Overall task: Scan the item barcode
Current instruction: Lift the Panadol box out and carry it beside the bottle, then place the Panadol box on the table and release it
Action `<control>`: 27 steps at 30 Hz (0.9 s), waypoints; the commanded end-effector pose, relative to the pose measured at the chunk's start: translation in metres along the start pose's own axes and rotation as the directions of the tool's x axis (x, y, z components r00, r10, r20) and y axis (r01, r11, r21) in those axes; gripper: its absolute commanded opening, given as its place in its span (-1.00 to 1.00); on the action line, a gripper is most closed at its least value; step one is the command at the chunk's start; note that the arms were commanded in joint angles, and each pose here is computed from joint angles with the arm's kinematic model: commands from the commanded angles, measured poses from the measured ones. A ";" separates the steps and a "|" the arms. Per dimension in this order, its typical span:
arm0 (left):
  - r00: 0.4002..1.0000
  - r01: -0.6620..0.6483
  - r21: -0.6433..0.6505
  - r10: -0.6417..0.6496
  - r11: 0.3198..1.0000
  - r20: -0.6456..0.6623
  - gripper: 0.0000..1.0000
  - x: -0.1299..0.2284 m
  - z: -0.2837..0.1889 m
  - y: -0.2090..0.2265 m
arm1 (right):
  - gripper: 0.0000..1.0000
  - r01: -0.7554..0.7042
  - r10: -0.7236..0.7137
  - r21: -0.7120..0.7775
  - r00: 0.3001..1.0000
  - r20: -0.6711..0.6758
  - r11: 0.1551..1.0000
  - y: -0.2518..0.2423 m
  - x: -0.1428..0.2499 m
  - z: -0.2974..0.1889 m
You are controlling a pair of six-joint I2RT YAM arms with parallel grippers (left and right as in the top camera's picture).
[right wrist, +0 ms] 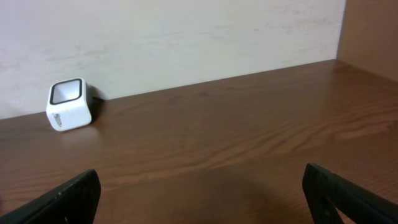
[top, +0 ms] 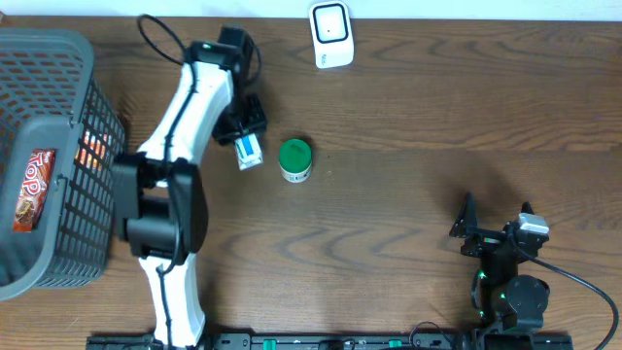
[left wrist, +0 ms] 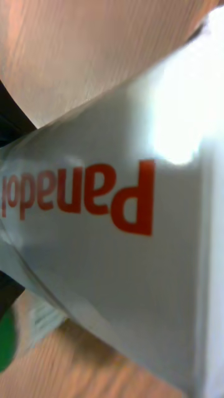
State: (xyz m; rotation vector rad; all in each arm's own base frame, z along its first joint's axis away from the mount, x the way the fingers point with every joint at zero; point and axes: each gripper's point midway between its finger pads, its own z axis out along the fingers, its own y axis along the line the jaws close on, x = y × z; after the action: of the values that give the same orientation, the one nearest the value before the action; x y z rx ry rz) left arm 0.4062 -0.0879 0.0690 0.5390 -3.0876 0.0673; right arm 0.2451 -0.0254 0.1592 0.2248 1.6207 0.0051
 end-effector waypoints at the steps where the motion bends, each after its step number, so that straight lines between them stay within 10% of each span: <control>1: 0.999 -0.032 -0.047 0.030 0.998 -0.045 -0.03 0.015 0.025 -0.006 | 0.98 0.011 -0.011 0.008 1.000 0.000 1.000 -0.002 0.000 0.000; 13: 0.994 -0.078 -0.103 0.070 0.992 -0.078 -0.03 0.054 0.062 -0.021 | 0.98 0.011 -0.011 0.008 1.000 0.000 1.000 -0.002 0.000 0.000; 19: 0.998 -0.061 -0.157 0.058 0.986 -0.024 0.55 0.038 0.060 -0.006 | 0.99 0.011 -0.011 0.008 1.000 0.000 1.000 -0.002 0.000 0.000; 27: 0.992 -0.033 -0.048 0.038 0.998 0.122 0.72 0.002 -0.010 -0.002 | 0.98 0.011 -0.011 0.008 1.000 0.000 1.000 -0.002 0.000 0.000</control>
State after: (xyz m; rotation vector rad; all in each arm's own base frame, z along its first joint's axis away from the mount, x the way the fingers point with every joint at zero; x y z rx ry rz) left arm 0.3790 -0.0983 0.0183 0.4801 -3.0447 -0.1133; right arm 0.2451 -0.0254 0.1591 0.2248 1.6211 0.0051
